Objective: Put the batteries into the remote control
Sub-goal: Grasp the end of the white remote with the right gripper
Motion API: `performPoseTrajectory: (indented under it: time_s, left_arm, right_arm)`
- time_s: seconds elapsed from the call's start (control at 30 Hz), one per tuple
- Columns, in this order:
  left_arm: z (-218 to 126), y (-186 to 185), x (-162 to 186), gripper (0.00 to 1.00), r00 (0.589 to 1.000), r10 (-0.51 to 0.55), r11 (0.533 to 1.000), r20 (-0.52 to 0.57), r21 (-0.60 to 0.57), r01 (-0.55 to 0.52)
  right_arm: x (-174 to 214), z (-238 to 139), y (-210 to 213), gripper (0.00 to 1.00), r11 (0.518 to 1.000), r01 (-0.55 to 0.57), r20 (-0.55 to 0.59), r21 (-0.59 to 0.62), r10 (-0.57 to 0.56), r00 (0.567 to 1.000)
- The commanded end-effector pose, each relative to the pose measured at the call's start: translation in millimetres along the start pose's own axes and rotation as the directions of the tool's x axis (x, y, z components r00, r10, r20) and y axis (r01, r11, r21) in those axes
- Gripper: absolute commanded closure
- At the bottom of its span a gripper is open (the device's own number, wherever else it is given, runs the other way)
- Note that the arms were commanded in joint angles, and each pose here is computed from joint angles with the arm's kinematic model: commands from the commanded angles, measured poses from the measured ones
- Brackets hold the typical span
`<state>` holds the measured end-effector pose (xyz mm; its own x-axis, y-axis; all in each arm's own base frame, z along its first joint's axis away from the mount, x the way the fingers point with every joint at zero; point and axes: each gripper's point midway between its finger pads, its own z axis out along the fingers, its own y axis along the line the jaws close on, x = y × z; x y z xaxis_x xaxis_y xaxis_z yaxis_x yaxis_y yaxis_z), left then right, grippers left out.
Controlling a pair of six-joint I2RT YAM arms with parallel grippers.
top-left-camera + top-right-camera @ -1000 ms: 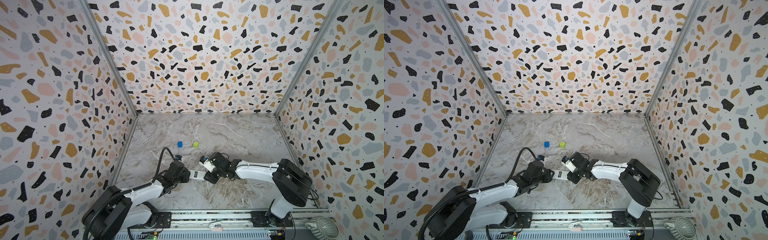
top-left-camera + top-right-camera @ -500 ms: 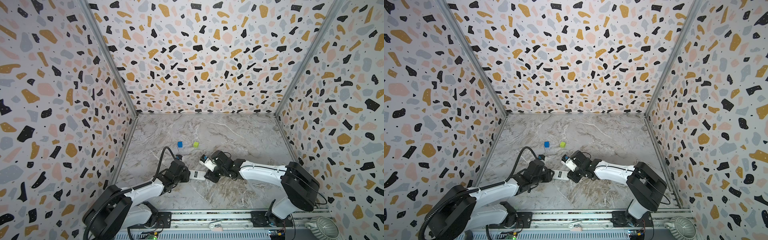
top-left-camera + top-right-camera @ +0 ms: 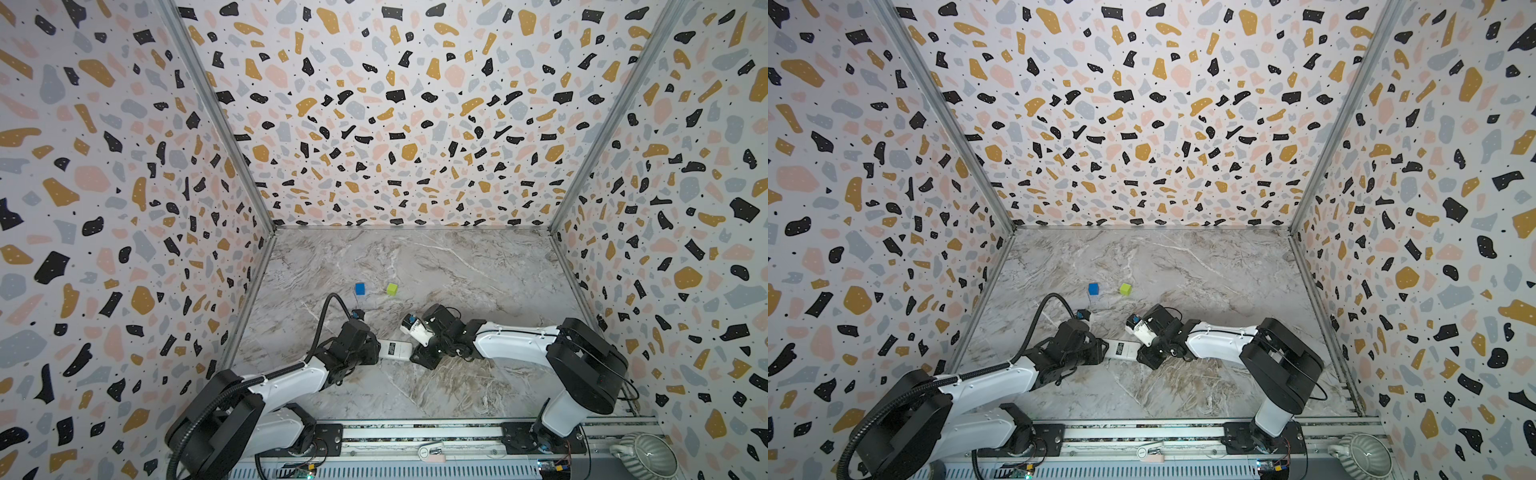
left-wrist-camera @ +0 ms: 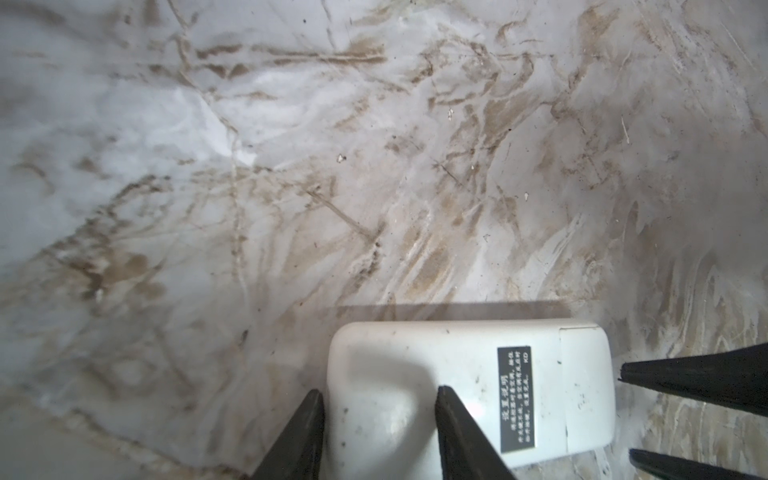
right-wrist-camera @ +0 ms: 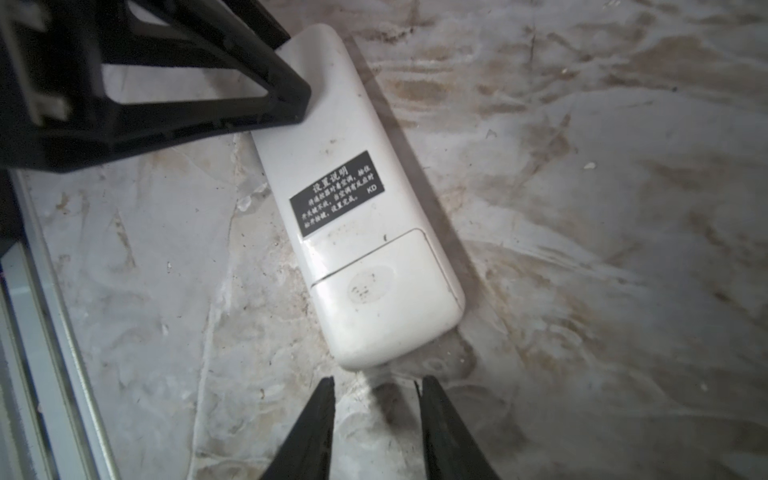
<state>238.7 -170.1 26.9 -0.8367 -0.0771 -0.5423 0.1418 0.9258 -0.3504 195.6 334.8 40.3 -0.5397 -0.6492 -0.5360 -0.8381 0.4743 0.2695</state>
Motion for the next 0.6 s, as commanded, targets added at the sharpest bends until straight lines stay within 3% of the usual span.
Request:
performPoseTrajectory:
  time_s: [0.0, 0.57]
  left_arm:
    - [2, 4, 10, 0.54, 0.999, 0.021, 0.999, -0.046, -0.023, -0.022]
    - [5, 4, 13, 0.54, 0.998, 0.021, 1.0, -0.056, -0.018, -0.022]
  right_arm:
    - [-8, 0, 6, 0.63, 0.999, 0.001, 0.029, -0.042, 0.0, 1.0]
    - [-9, 14, 15, 0.67, 0.996, 0.027, 0.016, -0.08, -0.026, 1.0]
